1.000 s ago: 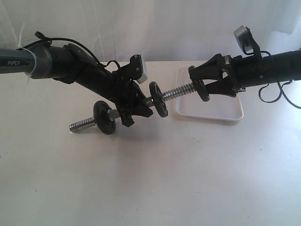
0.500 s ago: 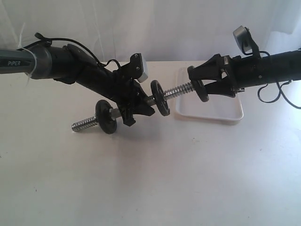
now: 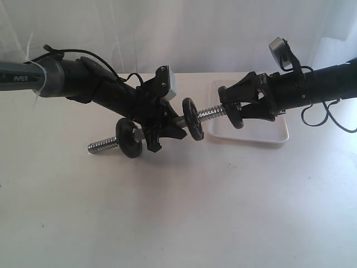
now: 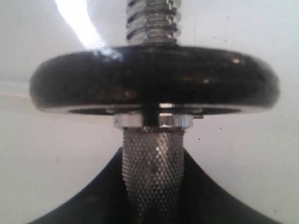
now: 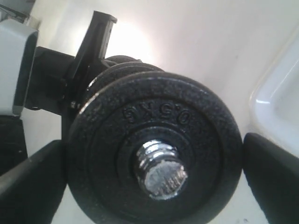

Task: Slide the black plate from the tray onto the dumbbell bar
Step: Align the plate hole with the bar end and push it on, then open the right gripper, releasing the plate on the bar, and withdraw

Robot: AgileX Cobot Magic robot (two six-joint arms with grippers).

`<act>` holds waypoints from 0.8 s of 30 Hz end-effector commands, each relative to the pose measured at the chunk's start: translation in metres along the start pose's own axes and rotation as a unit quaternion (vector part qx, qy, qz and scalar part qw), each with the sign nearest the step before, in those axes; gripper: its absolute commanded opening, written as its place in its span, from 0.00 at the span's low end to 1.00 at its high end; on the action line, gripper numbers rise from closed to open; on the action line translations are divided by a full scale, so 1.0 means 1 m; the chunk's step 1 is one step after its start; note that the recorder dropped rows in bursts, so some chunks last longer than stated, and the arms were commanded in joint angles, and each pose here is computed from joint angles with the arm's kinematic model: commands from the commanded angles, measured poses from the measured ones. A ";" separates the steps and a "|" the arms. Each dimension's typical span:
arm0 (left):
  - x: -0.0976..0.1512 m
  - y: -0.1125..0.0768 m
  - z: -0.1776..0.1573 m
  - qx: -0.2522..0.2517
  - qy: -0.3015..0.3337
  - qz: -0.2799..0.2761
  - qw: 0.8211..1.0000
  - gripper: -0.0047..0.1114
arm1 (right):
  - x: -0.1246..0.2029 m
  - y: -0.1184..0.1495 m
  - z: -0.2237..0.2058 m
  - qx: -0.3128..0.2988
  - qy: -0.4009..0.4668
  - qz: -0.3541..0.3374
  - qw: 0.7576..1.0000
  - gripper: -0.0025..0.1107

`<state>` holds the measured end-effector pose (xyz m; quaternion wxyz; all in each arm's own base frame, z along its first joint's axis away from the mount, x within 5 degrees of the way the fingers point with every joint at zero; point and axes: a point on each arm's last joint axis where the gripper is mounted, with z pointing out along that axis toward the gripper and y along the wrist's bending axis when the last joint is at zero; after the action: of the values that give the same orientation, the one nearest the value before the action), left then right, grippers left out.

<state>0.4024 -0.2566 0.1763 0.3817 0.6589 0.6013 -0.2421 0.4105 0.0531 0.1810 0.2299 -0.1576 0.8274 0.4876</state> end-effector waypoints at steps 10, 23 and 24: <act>-0.057 0.006 -0.036 -0.027 -0.114 -0.010 0.993 0.04 | -0.002 0.019 0.015 -0.039 0.006 -0.011 0.999 0.02; -0.057 0.005 -0.036 -0.025 -0.115 -0.007 0.993 0.04 | 0.002 0.018 0.015 -0.031 0.024 -0.022 0.999 0.72; -0.057 0.005 -0.036 -0.025 -0.115 -0.007 0.993 0.04 | 0.002 0.017 0.015 -0.031 0.025 -0.022 0.999 0.77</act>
<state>0.4050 -0.2544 0.1708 0.3849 0.6585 0.5960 -0.2509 0.4115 0.0630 0.1744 0.2252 -0.1640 0.8367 0.4715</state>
